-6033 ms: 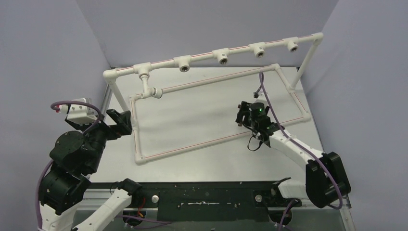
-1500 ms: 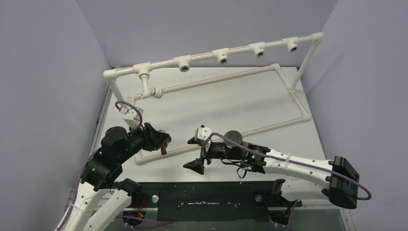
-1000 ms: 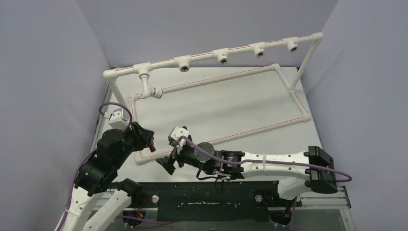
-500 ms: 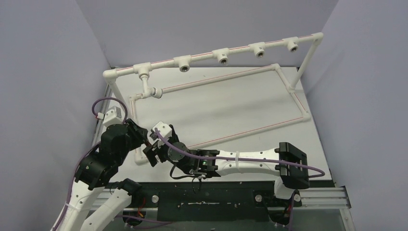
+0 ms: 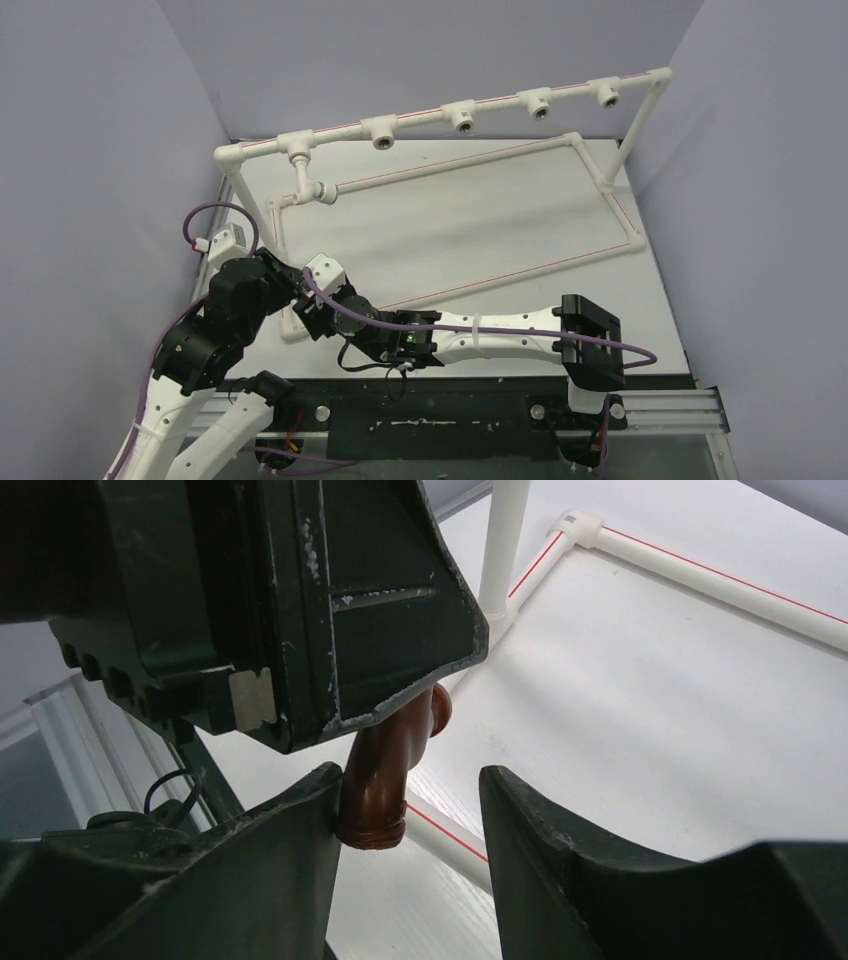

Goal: Install the water faucets

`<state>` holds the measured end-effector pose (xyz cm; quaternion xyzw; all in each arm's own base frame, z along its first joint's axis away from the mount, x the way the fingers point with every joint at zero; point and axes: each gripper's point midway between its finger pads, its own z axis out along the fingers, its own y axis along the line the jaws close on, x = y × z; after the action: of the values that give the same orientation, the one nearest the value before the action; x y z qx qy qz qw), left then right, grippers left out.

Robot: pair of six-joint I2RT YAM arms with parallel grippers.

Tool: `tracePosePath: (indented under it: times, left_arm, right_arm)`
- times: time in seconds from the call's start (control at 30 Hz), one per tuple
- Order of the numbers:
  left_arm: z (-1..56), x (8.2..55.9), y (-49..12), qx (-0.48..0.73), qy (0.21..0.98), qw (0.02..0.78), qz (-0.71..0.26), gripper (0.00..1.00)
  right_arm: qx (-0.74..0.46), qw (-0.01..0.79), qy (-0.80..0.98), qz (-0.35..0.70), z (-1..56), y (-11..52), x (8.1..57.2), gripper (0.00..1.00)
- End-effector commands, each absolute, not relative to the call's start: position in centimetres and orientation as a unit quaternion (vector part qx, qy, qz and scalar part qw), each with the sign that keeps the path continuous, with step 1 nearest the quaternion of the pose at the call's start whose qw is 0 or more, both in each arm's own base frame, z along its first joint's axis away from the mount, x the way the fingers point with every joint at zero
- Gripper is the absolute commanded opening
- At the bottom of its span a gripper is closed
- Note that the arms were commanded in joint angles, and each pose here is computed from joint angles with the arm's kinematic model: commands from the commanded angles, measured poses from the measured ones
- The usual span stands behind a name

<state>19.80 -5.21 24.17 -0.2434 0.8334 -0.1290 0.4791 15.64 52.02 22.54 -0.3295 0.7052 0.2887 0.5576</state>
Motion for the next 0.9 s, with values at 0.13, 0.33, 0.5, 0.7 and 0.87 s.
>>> tracePosePath:
  times: [0.13,0.33,0.5,0.7,0.87]
  left_arm:
    - [26.3,20.3,-5.2,-0.256,0.814,0.5,-0.145,0.0]
    - [26.0,20.4,-5.5,-0.255,0.817,0.495,-0.147,0.0]
    - [26.0,20.4,-5.6,-0.254,0.818,0.494,-0.151,0.0]
    - [26.0,20.4,-5.8,-0.253,0.819,0.492,-0.155,0.0]
    - [26.3,20.4,-6.1,-0.246,0.817,0.495,-0.164,0.18]
  right_arm:
    - [-0.308,0.581,0.684,0.316,25.9,53.5,15.6,0.47]
    - [-0.314,0.58,0.685,0.31,25.7,54.2,15.8,0.4]
    - [-0.315,0.58,0.687,0.305,25.5,54.2,15.9,0.15]
    - [-0.312,0.582,0.688,0.3,25.5,53.8,16.0,0.0]
    - [-0.314,0.579,0.687,0.306,25.6,53.3,15.7,0.0]
